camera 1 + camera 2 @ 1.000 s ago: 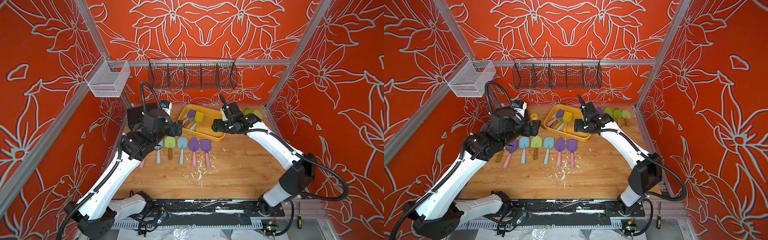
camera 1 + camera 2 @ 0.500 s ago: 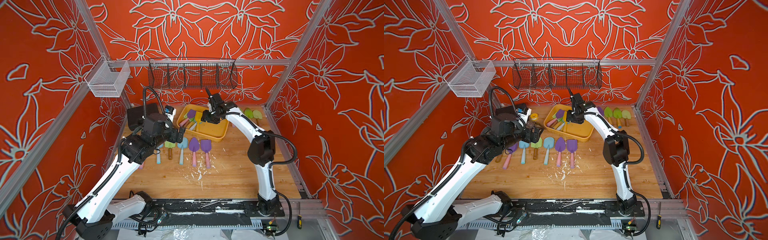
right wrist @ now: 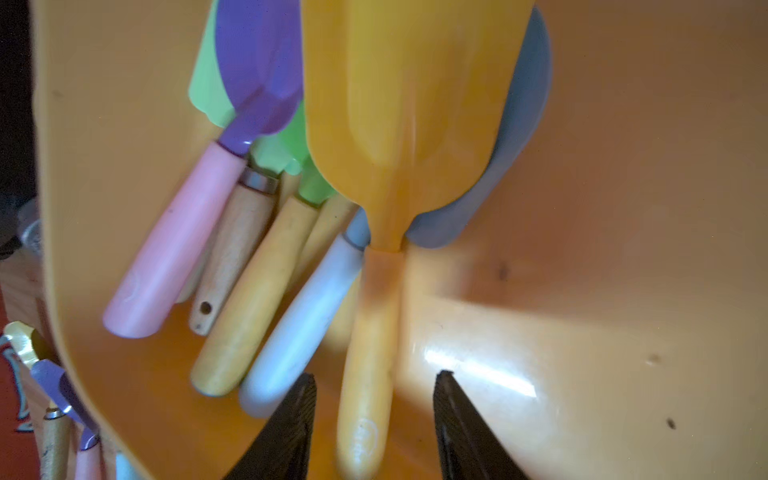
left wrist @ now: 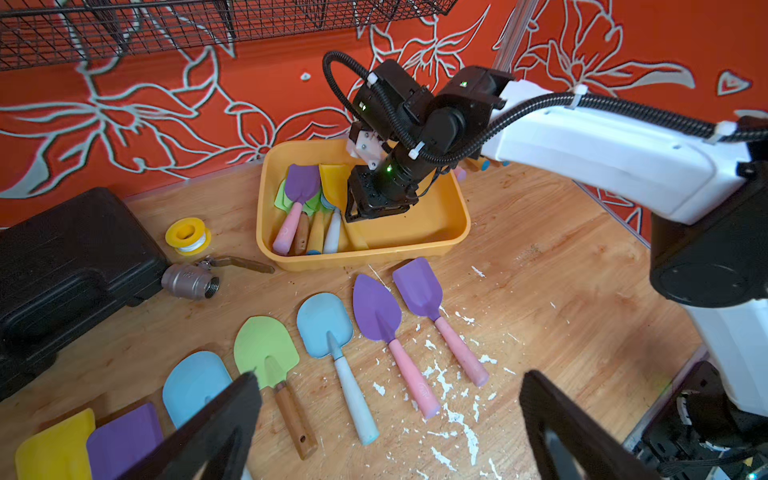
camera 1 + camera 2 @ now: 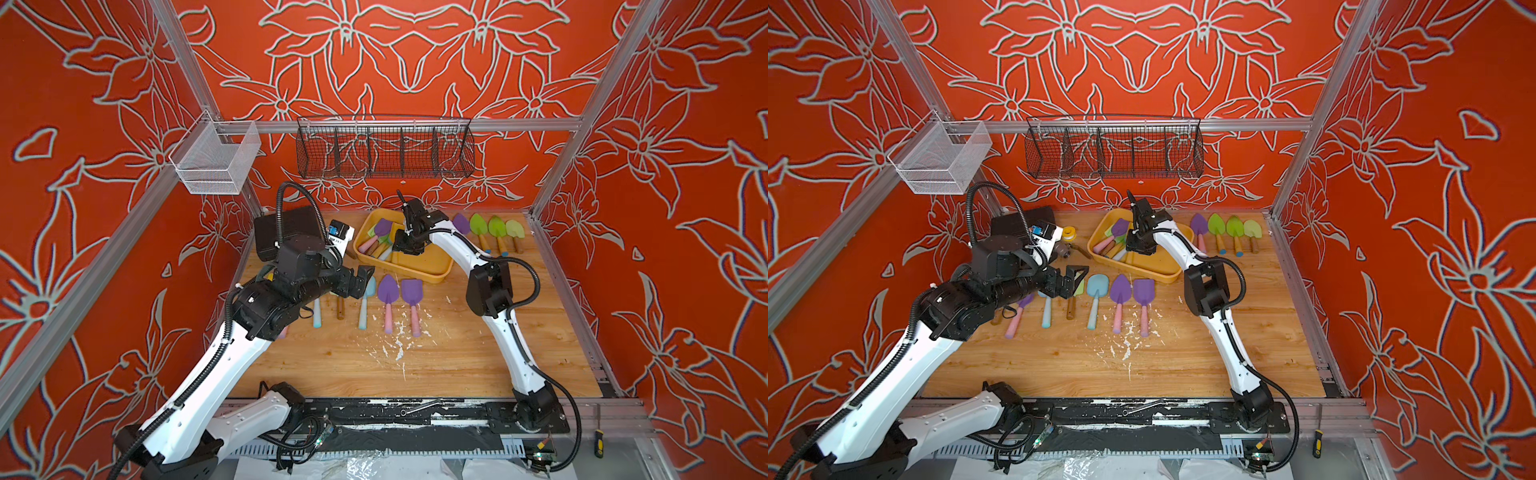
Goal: Take the shovel out of the storage box
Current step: Pick up the shovel from the storage box.
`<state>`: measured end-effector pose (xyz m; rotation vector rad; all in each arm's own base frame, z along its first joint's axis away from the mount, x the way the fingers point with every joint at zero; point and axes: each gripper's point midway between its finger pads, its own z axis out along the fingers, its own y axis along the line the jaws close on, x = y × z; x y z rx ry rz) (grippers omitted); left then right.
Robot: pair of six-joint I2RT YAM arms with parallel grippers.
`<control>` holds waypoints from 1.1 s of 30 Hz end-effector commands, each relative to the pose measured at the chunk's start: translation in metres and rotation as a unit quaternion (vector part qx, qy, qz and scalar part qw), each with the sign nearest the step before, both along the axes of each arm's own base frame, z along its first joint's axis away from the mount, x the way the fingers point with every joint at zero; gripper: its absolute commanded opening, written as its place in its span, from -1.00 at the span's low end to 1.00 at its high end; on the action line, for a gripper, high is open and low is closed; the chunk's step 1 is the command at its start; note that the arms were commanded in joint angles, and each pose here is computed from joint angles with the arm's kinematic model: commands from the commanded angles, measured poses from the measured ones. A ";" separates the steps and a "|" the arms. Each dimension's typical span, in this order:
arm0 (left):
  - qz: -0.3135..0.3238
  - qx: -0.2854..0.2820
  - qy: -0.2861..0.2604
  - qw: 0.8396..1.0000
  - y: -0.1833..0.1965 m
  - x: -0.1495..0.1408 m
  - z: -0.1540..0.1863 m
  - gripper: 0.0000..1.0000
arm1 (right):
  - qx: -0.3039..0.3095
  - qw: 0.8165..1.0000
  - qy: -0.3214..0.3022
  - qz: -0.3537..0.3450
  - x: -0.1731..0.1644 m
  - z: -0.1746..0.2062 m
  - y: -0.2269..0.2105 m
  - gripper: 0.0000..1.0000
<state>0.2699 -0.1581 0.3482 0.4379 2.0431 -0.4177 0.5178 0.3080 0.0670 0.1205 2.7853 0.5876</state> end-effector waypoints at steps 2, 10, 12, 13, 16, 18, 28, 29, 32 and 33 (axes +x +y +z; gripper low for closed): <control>-0.007 0.003 -0.005 1.000 0.002 -0.004 0.005 0.95 | 0.010 1.000 0.009 -0.014 0.006 -0.013 0.003 -0.10; 0.000 0.008 -0.010 1.000 0.005 -0.004 0.008 0.95 | -0.005 0.999 0.019 -0.025 0.008 -0.034 -0.003 -0.33; 0.002 0.010 -0.011 1.000 0.006 -0.003 0.008 0.95 | -0.008 0.999 0.022 -0.026 0.009 -0.037 -0.004 -0.43; 0.002 0.010 -0.012 1.000 0.007 -0.003 0.009 0.95 | -0.007 0.999 0.024 -0.027 0.009 -0.037 -0.004 -0.50; 0.004 0.010 -0.013 1.000 0.007 -0.003 0.009 0.95 | 0.001 1.000 0.016 -0.025 0.013 -0.029 -0.003 -0.78; 0.008 0.010 -0.014 1.000 0.008 -0.002 0.009 0.95 | 0.004 1.000 0.002 -0.021 0.016 -0.016 -0.002 -0.86; 0.026 0.007 -0.021 0.999 0.010 0.006 0.007 0.95 | 0.009 0.998 -0.064 0.001 0.008 0.065 -0.013 -1.00; 0.027 0.008 -0.021 0.999 0.010 0.007 0.006 0.95 | 0.007 0.997 -0.072 0.002 0.006 0.073 -0.015 -1.00; 0.026 0.007 -0.022 0.999 0.008 0.010 0.005 0.95 | 0.006 0.996 -0.089 0.003 0.002 0.094 -0.021 -1.00; 0.026 0.006 -0.023 0.999 0.007 0.011 0.005 0.95 | 0.006 0.995 -0.095 0.003 0.001 0.101 -0.023 -1.00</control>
